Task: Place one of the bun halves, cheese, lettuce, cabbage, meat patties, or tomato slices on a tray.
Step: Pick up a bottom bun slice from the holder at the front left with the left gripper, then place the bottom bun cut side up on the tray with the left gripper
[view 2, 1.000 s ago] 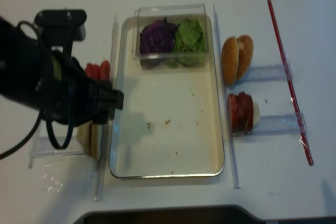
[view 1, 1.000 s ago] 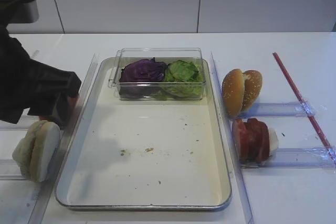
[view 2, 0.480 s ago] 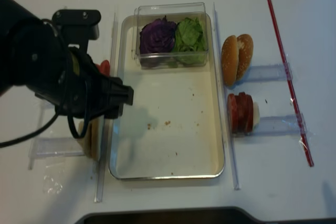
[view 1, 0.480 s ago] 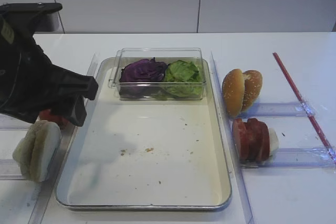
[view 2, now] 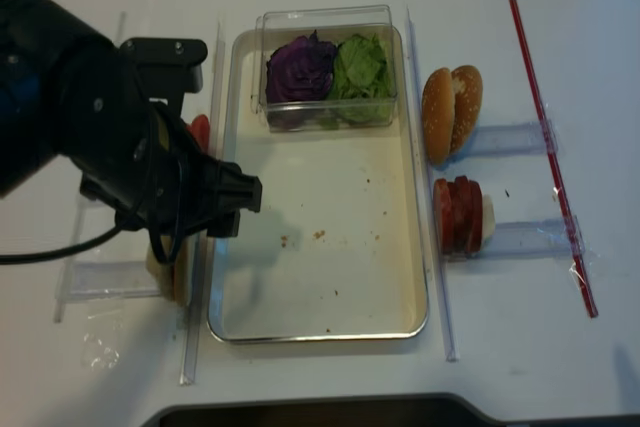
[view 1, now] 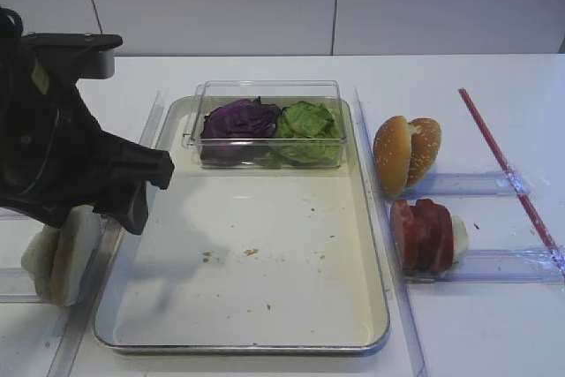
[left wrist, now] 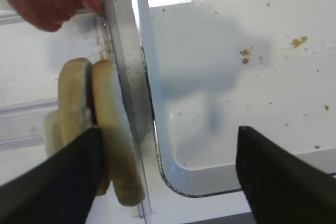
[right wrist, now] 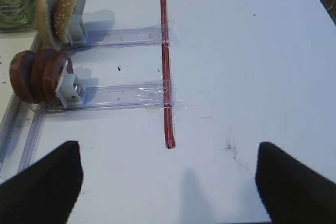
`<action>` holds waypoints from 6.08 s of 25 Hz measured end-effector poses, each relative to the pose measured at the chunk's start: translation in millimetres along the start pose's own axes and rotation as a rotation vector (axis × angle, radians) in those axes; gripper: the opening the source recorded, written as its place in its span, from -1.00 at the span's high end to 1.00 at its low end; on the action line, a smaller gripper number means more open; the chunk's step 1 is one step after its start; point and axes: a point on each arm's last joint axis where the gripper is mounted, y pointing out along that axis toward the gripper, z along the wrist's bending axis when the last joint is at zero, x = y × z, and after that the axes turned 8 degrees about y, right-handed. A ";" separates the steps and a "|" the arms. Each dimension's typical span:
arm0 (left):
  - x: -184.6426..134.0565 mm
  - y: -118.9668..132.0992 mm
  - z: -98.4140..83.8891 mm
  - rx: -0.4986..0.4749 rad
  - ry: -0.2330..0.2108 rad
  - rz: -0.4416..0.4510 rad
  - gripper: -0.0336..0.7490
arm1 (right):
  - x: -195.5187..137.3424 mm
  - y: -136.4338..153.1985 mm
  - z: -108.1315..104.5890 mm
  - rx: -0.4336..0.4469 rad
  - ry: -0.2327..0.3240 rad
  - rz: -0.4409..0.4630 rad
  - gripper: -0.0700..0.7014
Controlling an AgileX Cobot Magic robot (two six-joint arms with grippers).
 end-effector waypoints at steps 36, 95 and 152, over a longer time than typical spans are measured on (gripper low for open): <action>-5.8 18.0 5.4 0.102 0.046 0.108 0.04 | 0.0 0.0 0.0 0.000 0.000 0.000 -0.97; -4.1 13.0 6.0 0.118 0.042 0.128 0.66 | 0.2 0.0 -1.0 -0.011 -0.005 -0.002 -0.97; 8.2 -4.8 -26.6 -0.276 0.085 -0.115 0.68 | 0.2 0.0 -1.2 -0.014 -0.007 -0.002 -0.97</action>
